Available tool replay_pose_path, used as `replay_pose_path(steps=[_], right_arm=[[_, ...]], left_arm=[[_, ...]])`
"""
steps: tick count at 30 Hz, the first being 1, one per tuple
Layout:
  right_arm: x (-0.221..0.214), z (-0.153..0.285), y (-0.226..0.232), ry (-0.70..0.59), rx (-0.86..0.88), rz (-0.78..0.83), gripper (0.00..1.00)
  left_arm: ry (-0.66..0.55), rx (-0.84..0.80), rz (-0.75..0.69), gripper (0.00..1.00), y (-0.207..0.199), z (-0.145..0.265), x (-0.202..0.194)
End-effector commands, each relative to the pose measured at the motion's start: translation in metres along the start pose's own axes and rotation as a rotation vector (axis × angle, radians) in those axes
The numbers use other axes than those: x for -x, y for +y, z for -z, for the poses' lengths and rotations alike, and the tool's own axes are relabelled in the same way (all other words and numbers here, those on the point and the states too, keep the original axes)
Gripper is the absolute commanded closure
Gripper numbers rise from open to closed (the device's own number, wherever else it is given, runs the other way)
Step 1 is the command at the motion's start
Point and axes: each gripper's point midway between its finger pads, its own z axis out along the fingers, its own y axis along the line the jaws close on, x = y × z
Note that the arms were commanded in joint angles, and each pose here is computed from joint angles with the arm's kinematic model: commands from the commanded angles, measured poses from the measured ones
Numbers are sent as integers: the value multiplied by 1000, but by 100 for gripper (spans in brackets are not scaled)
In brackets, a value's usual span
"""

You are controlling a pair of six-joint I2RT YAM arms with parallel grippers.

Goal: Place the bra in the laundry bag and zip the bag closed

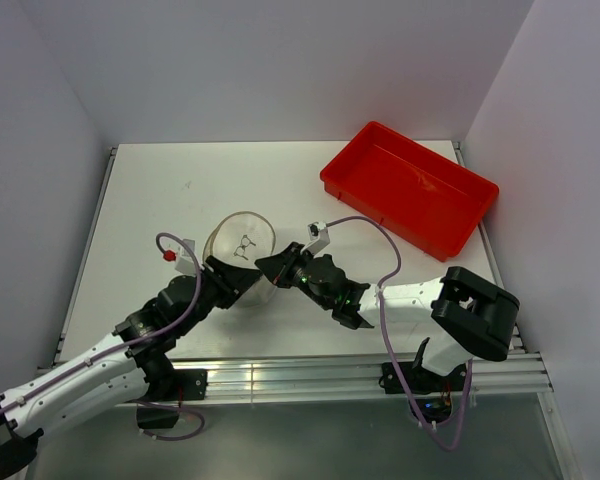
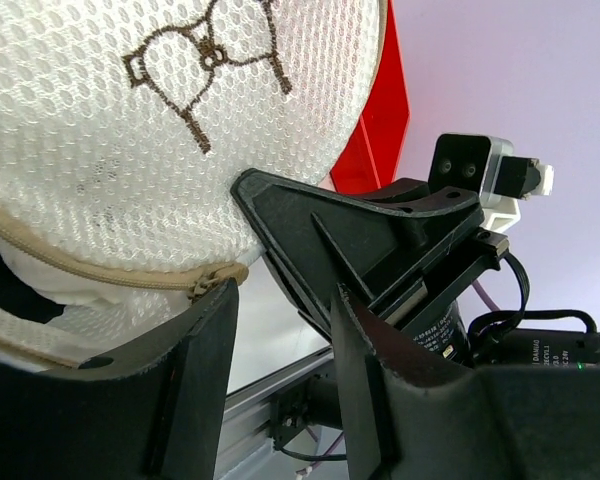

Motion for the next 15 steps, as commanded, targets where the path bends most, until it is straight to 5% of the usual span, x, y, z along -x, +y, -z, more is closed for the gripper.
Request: replay_pose_path(steps=[1,15], right_arm=[[19,5,22,-76,60,-1,100],[23,9,24,-101,61,42,100]], left_arm=[[-29,38,7,52,10,-2,3],[-35,104,-47,60,22,-8,3]])
